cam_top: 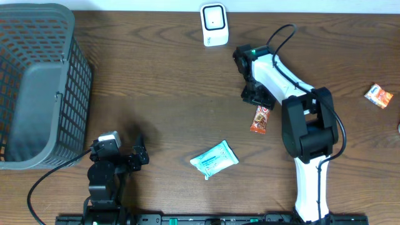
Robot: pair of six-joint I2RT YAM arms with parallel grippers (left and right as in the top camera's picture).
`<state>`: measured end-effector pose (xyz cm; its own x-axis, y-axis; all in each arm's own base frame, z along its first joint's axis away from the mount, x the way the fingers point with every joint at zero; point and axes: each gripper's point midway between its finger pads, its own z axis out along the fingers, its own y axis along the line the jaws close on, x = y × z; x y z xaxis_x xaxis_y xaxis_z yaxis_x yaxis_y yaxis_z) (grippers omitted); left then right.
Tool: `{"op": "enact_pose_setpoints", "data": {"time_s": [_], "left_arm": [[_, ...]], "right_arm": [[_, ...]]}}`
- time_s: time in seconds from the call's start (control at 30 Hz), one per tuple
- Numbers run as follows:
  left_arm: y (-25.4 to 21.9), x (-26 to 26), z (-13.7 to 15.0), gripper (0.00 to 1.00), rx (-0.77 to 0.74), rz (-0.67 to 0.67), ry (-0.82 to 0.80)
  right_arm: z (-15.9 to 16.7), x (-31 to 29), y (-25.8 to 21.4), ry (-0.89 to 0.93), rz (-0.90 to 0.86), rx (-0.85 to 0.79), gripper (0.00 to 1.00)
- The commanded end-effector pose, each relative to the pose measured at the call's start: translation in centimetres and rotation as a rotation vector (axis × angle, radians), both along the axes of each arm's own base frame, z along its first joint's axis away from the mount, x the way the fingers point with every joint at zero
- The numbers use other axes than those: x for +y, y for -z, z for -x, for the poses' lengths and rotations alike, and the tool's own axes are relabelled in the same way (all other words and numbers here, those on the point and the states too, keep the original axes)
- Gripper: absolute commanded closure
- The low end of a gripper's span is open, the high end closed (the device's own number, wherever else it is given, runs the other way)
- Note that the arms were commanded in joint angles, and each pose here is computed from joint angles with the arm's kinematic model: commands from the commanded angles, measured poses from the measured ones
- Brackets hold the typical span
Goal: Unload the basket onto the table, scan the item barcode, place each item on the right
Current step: 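Reach right gripper to red TOP bar and grasp it, then lift TOP bar with right gripper toward scanner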
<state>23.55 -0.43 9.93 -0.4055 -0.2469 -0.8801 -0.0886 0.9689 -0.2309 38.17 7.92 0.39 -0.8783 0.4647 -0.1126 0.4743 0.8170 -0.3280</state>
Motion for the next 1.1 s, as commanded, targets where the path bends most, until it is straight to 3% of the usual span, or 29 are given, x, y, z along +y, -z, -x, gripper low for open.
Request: {"op": "enact_pose_setpoints", "data": {"time_s": [0.0, 0.1, 0.17, 0.33, 0.47, 0.6, 0.7, 0.73, 0.8, 1.07], "left_arm": [[1.4, 0.3, 0.3, 0.02, 0.033, 0.002, -0.019], [1.4, 0.3, 0.3, 0.02, 0.033, 0.003, -0.019], [1.4, 0.3, 0.3, 0.02, 0.033, 0.002, -0.019], [1.4, 0.3, 0.3, 0.02, 0.033, 0.002, -0.019], [1.4, 0.3, 0.3, 0.02, 0.033, 0.003, -0.019], [1.4, 0.3, 0.3, 0.02, 0.033, 0.003, -0.019], [1.4, 0.3, 0.3, 0.02, 0.033, 0.002, -0.019], [1.4, 0.3, 0.3, 0.02, 0.033, 0.003, -0.019], [1.4, 0.3, 0.3, 0.02, 0.033, 0.003, -0.019], [1.4, 0.3, 0.3, 0.02, 0.033, 0.002, -0.019]], "right_arm": [[2.3, -1.1, 3.2, 0.009, 0.046, 0.077, 0.59], [2.2, -1.0, 3.3, 0.006, 0.042, 0.074, 0.77], [2.0, -0.8, 3.2, 0.007, 0.035, 0.067, 0.99], [2.3, 0.2, 3.5, 0.010, -0.031, 0.090, 0.99], [2.9, 2.4, 3.5, -0.142, -0.184, 0.177, 0.99], [2.6, 7.8, 1.9, -0.313, -0.520, 0.213, 0.99], [2.2, 13.7, -1.7, -0.520, -0.922, 0.172, 0.99], [2.1, 16.3, -4.2, -0.639, -1.140, 0.118, 0.99], [2.3, 18.5, -7.5, -0.783, -1.384, 0.021, 0.99], [1.8, 19.1, -11.4, -1.021, -1.641, -0.230, 0.99]]}}
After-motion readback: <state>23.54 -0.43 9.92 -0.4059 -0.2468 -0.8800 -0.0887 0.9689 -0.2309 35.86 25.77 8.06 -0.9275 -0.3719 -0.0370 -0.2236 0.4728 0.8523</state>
